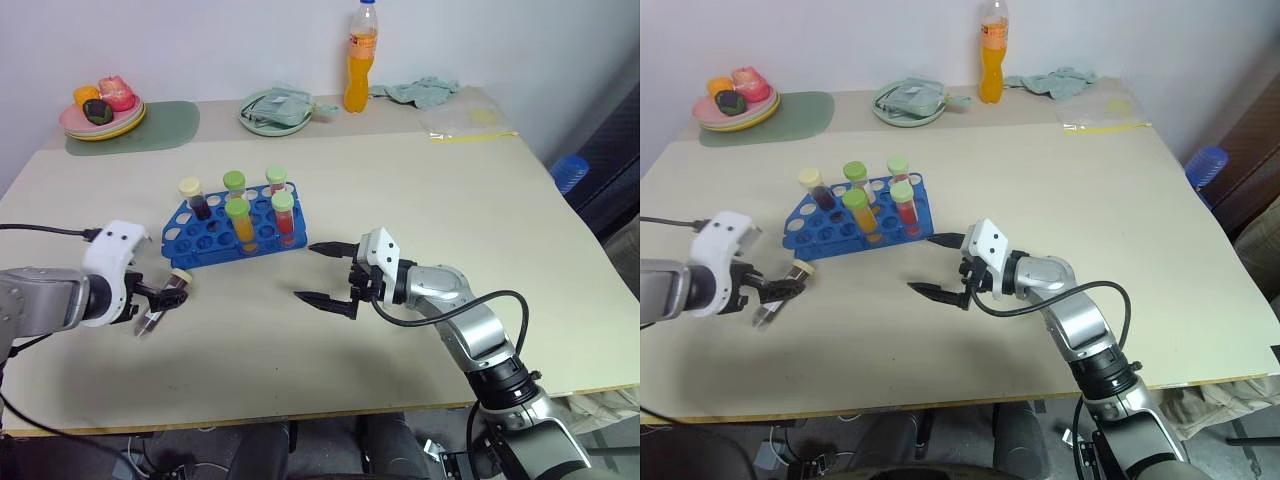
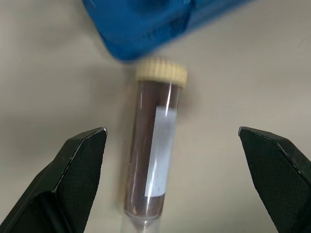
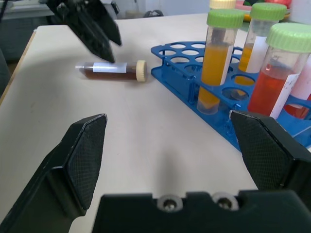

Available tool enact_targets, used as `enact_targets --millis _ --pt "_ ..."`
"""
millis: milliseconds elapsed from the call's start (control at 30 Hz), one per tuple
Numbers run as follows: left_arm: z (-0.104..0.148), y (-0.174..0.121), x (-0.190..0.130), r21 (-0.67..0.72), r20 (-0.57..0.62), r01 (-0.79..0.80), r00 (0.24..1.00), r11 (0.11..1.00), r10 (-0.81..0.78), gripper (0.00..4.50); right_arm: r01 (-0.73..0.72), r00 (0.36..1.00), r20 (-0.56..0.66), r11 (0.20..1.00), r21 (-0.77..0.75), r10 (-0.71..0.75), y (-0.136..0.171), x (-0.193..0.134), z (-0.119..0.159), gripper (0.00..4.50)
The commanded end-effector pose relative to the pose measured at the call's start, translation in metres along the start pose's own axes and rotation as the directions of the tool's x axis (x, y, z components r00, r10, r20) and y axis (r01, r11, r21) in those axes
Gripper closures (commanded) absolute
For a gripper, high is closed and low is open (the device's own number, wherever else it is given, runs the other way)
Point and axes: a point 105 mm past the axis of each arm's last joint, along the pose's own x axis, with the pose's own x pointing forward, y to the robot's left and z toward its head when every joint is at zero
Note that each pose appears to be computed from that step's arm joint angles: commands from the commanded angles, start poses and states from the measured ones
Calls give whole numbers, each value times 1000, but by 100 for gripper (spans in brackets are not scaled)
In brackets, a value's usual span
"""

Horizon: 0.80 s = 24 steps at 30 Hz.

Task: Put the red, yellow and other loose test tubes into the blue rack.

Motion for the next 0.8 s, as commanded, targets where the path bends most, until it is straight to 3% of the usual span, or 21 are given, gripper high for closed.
enact_targets --millis 33,200,300,467,533,667,733,800 --pt "9 0 6 18 -22 -1 1000 1000 2 3 9 999 42 999 -35 -7 2 0 13 0" --pt "7 2 18 39 -77 -15 997 999 18 3 19 999 40 999 -36 -18 3 -2 13 0" --pt "3 6 22 44 -98 -32 995 999 36 83 30 999 39 999 -35 -28 3 -3 13 0" --pt "-3 15 18 96 -104 -67 992 993 77 322 31 999 38 999 -33 -29 3 -3 13 0" --pt "-6 16 11 149 -97 -60 992 987 75 322 28 999 36 999 -34 -27 2 -4 13 0" --pt "0 2 -11 224 47 66 996 972 -79 322 20 999 31 999 -36 -19 3 -5 12 0" --pt "13 -1 -23 230 222 79 966 970 -131 322 15 999 29 999 -35 -13 3 -4 11 0" --pt "43 -9 -49 298 550 -3 818 955 -169 322 3 1000 30 999 -32 -2 3 -3 11 0"
